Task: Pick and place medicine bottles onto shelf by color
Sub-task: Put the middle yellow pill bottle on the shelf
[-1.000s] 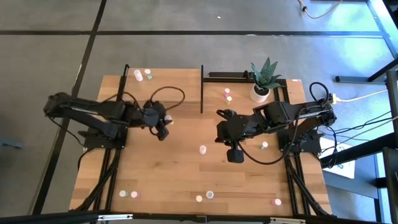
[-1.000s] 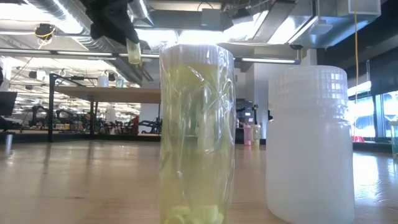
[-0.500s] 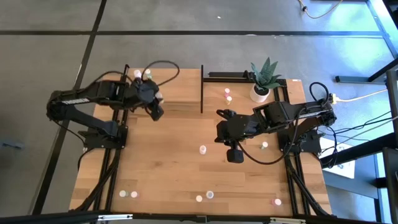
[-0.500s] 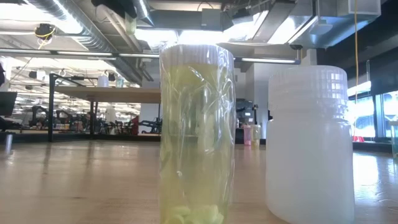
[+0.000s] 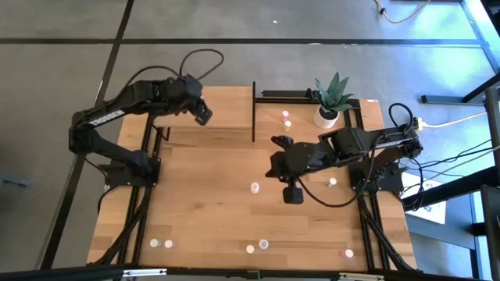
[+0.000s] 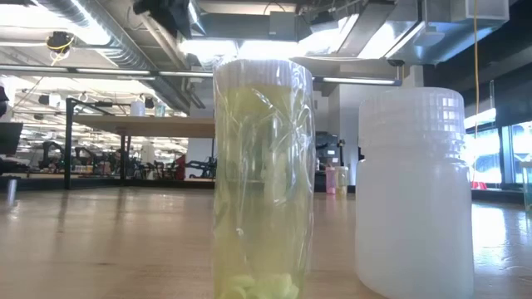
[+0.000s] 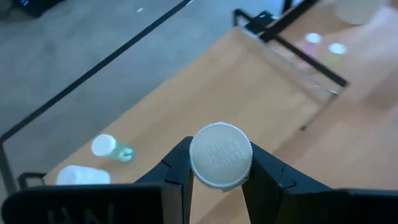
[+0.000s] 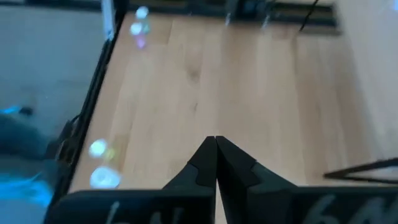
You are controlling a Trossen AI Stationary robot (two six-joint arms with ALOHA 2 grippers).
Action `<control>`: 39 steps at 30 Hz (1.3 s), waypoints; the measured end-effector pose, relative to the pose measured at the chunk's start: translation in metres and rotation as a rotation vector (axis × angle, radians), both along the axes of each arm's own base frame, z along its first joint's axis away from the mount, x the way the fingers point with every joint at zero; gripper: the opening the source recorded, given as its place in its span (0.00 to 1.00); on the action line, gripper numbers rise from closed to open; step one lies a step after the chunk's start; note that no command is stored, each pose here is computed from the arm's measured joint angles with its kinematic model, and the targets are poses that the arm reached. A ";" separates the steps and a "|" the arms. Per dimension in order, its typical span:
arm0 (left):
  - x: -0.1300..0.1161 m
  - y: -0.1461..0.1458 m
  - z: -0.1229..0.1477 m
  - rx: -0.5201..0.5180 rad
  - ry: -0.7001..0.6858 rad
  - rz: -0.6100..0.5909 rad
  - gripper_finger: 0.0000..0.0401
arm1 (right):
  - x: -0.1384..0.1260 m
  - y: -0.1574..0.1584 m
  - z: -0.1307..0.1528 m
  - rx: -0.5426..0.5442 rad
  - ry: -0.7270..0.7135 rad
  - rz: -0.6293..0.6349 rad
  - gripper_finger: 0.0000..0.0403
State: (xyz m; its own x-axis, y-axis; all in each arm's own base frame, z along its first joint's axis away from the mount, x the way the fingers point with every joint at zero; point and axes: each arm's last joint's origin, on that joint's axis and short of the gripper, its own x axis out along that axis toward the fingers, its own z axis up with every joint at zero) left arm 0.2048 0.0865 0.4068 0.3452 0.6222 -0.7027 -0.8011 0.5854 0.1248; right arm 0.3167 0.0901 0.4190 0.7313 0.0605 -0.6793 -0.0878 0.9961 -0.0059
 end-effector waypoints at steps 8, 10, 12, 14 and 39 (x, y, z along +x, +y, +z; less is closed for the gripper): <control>0.010 0.029 -0.016 -0.064 0.053 0.077 0.22 | 0.005 -0.006 0.007 -0.147 -0.118 -0.180 0.02; 0.014 0.034 -0.021 -0.072 0.071 0.088 0.22 | 0.005 -0.007 0.007 -0.176 -0.126 -0.214 0.02; 0.018 0.039 -0.025 -0.080 0.085 0.098 0.22 | 0.005 -0.008 0.007 -0.193 -0.131 -0.236 0.02; 0.022 0.044 -0.029 -0.085 0.092 0.110 0.22 | 0.005 -0.008 0.007 -0.198 -0.132 -0.241 0.02; 0.048 0.062 -0.074 -0.031 -0.015 0.344 0.22 | 0.005 -0.008 0.008 -0.190 -0.136 -0.241 0.02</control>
State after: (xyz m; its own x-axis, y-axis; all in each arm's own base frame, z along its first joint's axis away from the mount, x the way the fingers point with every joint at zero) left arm 0.2531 0.1485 0.3333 0.1297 0.6820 -0.7198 -0.9538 0.2842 0.0974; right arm 0.3218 0.0822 0.4267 0.7938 -0.2436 -0.5572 0.1643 0.9681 -0.1892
